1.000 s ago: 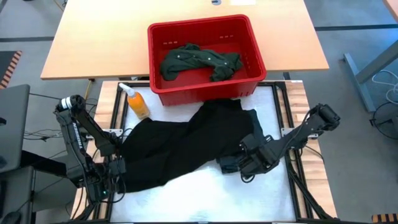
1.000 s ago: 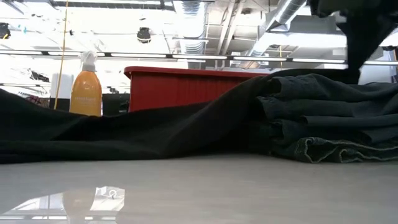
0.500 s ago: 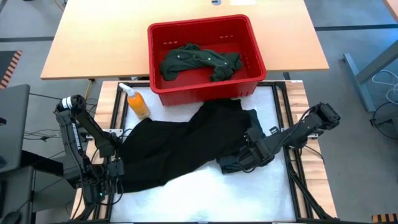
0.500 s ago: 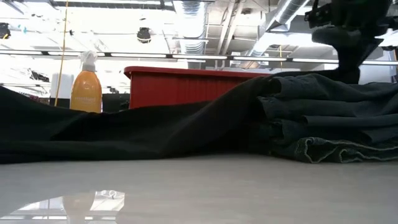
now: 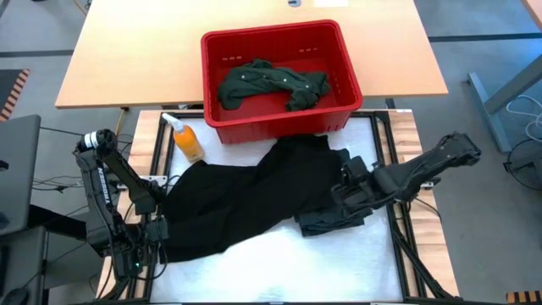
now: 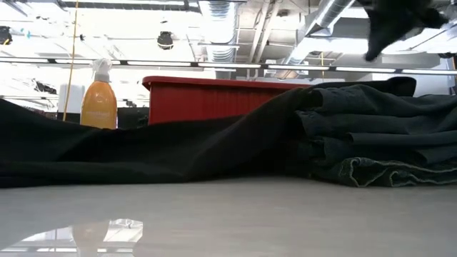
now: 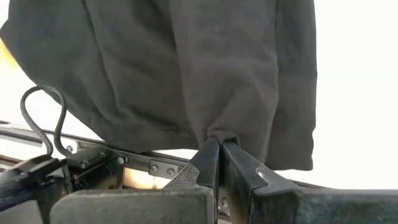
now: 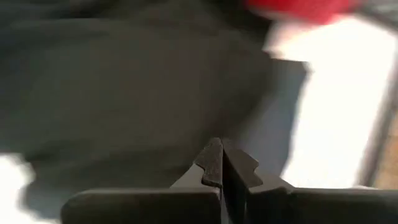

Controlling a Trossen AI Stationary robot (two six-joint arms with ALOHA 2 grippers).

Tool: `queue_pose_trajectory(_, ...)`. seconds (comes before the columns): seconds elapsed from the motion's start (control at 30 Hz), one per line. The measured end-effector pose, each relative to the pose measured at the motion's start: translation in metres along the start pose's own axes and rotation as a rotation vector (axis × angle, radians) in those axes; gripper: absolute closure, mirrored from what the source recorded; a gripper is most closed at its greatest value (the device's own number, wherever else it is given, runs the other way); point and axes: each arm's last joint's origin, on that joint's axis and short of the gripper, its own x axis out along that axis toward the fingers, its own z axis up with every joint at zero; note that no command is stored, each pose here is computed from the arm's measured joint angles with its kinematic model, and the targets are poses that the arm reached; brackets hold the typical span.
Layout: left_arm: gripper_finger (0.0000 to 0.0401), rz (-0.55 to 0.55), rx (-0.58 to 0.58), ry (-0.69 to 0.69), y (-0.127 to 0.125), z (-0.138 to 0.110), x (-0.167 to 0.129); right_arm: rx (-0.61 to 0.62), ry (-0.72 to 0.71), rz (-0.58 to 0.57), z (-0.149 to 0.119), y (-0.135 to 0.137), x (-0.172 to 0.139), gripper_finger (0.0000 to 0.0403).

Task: Fold Laundry from Bin
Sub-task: Fold the black shirt

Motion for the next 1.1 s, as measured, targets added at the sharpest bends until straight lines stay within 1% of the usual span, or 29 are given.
queue_pose_trajectory(0.07, 0.0401, 0.002, -0.016, -0.015, 0.000, 0.000, 0.000, -0.014, 0.013, 0.138, -0.003, 0.016, -0.003, 0.0383)
queue_pose_trajectory(0.1, 0.0401, 0.003, -0.021, -0.020, 0.000, 0.001, 0.000, -0.034, 0.012, 0.182, -0.005, 0.024, -0.002, 0.0383)
queue_pose_trajectory(0.17, 0.0401, 0.005, -0.023, -0.034, 0.000, 0.001, 0.000, -0.072, 0.008, 0.216, -0.012, 0.039, 0.003, 0.0383)
queue_pose_trajectory(0.2, 0.0401, 0.006, -0.022, -0.038, 0.000, 0.001, 0.000, -0.087, 0.012, 0.198, -0.015, 0.043, 0.007, 0.0383)
queue_pose_trajectory(0.27, 0.0401, 0.007, -0.019, -0.047, 0.000, 0.001, 0.000, -0.108, 0.036, 0.123, -0.020, 0.046, 0.018, 0.0383)
queue_pose_trajectory(0.37, 0.0401, 0.003, -0.030, -0.045, 0.000, 0.001, 0.000, -0.118, 0.079, -0.041, -0.025, 0.044, 0.034, 0.0383)
queue_pose_trajectory(0.43, 0.0401, -0.005, -0.047, -0.029, -0.001, 0.001, 0.000, -0.125, 0.090, -0.127, -0.027, 0.041, 0.041, 0.0383)
queue_pose_trajectory(0.6, 0.0401, -0.016, -0.077, -0.011, -0.002, 0.001, 0.000, -0.138, 0.163, -0.215, -0.026, 0.033, 0.043, 0.0383)
queue_pose_trajectory(0.73, 0.0401, -0.030, -0.068, -0.016, -0.003, 0.001, 0.000, -0.130, 0.157, -0.360, -0.025, 0.015, 0.036, 0.0383)
queue_pose_trajectory(0.8, 0.0401, -0.036, -0.067, -0.022, -0.004, 0.001, 0.000, -0.117, 0.137, -0.357, -0.030, 0.009, 0.038, 0.0383)
queue_pose_trajectory(0.9, 0.0401, -0.041, -0.062, -0.021, -0.004, 0.001, 0.000, -0.063, 0.113, -0.332, -0.032, -0.003, 0.041, 0.0383)
queue_pose_trajectory(1.0, 0.0401, -0.043, -0.048, -0.012, -0.004, 0.001, 0.000, -0.005, 0.065, -0.358, -0.030, -0.016, 0.037, 0.0383)
queue_pose_trajectory(1.07, 0.0401, -0.043, -0.038, -0.010, -0.004, 0.001, 0.000, 0.032, 0.014, -0.316, -0.028, -0.020, 0.029, 0.0383)
queue_pose_trajectory(1.1, 0.0401, -0.043, -0.034, -0.010, -0.004, 0.001, 0.000, 0.043, -0.022, -0.273, -0.027, -0.020, 0.025, 0.0383)
